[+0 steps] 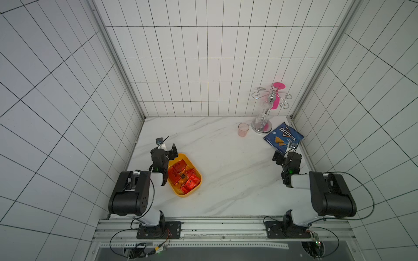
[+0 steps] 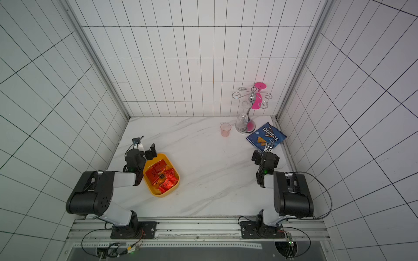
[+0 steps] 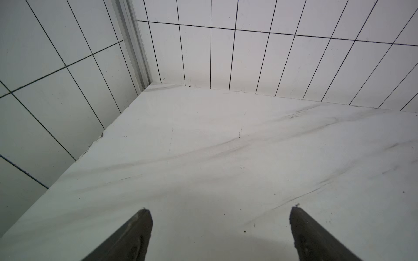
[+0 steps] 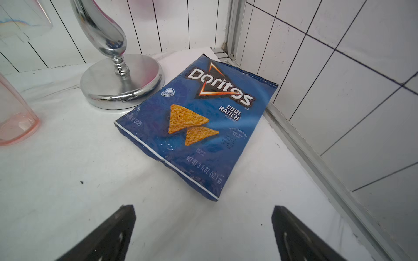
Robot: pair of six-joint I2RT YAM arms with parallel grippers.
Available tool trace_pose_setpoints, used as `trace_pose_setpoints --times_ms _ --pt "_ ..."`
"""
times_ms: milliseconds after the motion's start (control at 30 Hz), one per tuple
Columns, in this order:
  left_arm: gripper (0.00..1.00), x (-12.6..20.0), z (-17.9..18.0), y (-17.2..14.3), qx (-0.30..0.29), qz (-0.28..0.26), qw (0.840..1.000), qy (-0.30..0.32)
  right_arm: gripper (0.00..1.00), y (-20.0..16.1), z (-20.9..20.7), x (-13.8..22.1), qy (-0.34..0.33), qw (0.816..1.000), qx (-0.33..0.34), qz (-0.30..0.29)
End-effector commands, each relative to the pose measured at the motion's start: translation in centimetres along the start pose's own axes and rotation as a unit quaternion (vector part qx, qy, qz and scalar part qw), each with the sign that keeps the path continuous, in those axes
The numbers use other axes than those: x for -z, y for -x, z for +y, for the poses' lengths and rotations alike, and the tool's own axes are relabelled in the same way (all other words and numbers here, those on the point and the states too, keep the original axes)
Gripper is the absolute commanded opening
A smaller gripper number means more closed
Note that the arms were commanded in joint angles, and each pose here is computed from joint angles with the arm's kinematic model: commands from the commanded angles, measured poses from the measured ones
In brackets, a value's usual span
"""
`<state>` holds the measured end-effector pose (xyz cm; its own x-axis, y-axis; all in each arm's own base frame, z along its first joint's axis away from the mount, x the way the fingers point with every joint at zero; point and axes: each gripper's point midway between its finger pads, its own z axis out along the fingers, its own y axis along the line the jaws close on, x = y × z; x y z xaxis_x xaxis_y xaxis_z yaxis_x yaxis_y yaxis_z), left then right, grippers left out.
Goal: Take the tea bags out of the storage box
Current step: Pick up the storage box at the center of the board.
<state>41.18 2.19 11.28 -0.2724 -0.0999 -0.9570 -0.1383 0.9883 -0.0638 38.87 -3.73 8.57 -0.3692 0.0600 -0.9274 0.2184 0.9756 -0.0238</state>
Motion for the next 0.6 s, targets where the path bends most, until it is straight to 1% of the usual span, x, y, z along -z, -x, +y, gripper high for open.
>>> trace_pose_setpoints --times_ms 0,500,567 --pt "0.98 -0.09 -0.08 0.25 0.005 -0.002 1.000 -0.005 0.99 1.26 0.45 -0.38 0.005 1.000 0.001 -0.012" --pt "0.98 -0.12 -0.08 0.23 0.005 -0.001 1.000 -0.005 0.99 1.23 0.51 -0.39 0.006 1.000 0.001 -0.012" --pt "0.98 -0.29 0.43 0.26 0.012 0.001 1.000 0.009 0.99 1.27 0.52 -0.40 0.007 1.000 -0.001 -0.012"
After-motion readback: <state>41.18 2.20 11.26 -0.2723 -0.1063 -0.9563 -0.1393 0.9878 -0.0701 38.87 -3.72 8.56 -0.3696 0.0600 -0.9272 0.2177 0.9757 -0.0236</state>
